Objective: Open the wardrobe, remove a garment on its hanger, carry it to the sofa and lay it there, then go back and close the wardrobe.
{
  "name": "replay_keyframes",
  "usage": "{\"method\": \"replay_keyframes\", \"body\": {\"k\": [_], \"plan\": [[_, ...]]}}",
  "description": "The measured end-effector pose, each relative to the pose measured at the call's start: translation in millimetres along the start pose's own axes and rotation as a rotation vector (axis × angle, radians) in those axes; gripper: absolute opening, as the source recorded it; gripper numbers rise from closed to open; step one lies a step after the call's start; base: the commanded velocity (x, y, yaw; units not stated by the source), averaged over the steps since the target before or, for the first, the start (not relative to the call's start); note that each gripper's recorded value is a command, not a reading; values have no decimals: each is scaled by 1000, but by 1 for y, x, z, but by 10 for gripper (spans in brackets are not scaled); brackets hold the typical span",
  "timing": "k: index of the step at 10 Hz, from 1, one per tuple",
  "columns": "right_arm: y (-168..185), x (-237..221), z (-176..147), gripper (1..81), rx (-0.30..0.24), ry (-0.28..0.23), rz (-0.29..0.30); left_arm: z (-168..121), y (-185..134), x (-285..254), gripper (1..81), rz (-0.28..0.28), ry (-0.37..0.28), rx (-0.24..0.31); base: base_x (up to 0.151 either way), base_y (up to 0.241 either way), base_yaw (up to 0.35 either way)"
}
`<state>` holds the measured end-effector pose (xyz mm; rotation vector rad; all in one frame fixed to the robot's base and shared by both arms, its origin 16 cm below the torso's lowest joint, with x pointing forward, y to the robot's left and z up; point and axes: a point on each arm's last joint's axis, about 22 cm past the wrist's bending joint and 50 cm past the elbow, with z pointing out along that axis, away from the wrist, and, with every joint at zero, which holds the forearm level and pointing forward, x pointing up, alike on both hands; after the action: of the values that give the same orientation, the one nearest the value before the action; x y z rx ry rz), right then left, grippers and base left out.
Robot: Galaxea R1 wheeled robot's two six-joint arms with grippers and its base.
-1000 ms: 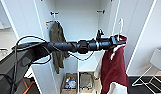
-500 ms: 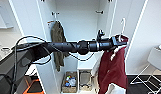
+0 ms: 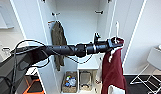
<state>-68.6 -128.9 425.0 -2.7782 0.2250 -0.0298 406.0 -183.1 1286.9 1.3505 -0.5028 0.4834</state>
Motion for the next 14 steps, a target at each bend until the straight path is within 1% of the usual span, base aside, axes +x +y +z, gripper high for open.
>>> {"method": "replay_keyframes", "body": {"k": [2, 3, 6, 8, 11, 14], "plan": [[0, 0, 0, 811, 0, 0, 0, -24, -26, -3, 10, -26, 31, 32, 0, 0, 0], [0, 0, 0, 811, 0, 1, 0, -38, -34, -5, 10, -36, 38, 49, 0, 0, 0], [0, 0, 0, 811, 0, 1, -2, -67, -52, -8, 10, -64, 64, 87, 0, 0, 0], [0, 2, 0, 811, 0, 2, -3, -82, -60, -14, 10, -86, 73, 100, 0, 0, 0], [0, 3, 0, 811, 0, 3, -3, -97, -64, -15, 10, -87, 86, 114, 0, 0, 0], [0, 2, 0, 811, 1, 3, -4, -98, -69, -24, 10, -98, 81, 113, 0, 0, 0]]}}
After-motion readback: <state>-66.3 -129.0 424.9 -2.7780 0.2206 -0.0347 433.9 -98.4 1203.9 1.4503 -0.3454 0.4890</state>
